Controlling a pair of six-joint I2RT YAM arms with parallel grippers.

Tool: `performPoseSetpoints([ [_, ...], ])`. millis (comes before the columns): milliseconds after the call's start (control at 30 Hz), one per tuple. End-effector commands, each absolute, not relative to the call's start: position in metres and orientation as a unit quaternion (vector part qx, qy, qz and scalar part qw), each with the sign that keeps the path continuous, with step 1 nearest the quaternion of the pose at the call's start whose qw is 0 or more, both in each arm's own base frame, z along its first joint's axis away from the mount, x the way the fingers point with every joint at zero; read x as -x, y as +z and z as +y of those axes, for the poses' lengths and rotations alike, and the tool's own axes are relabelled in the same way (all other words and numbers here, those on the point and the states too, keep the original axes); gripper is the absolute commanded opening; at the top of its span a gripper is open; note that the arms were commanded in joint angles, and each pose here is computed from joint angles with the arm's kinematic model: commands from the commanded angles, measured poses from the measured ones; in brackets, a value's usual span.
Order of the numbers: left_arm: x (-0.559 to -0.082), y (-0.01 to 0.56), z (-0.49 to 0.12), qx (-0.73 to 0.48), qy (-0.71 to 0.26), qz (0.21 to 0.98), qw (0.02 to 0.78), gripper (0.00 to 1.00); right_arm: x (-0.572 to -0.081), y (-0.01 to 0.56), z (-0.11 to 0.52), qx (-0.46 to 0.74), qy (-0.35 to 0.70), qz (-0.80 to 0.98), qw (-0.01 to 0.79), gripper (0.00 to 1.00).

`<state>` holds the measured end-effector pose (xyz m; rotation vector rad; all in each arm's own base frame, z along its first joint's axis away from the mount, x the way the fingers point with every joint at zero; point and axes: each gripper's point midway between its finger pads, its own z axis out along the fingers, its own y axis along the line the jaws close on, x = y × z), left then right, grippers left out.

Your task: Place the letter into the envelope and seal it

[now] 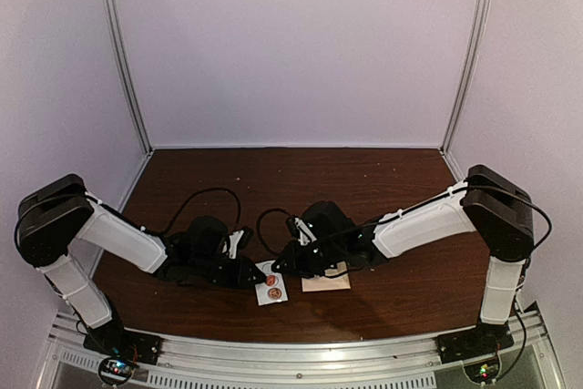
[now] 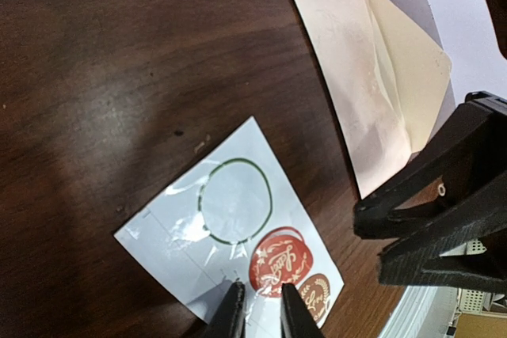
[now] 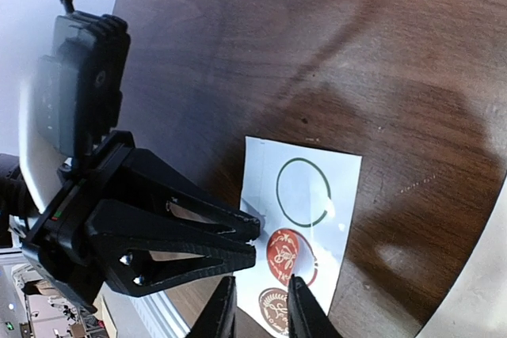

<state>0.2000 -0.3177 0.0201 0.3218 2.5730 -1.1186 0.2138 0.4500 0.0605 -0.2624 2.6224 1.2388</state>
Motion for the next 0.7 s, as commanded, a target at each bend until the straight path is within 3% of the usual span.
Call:
performPoseSetpoints([
  [0,-0.202,0.019,-0.314,-0.107,-0.389,0.901,0.162,0.17,-0.213,0.055,0.457,0.100,0.417,0.896,0.110,0.22],
  [433,-0.202,0.018,-0.316,-0.109,-0.391,0.900,0.158,0.17,-0.208,0.039,0.464,0.109,0.411,0.901,0.089,0.21],
  [667,-0.201,0.016,-0.316,-0.111,-0.391,0.900,0.156,0.17,-0.207,0.033,0.465,0.110,0.405,0.904,0.084,0.15],
])
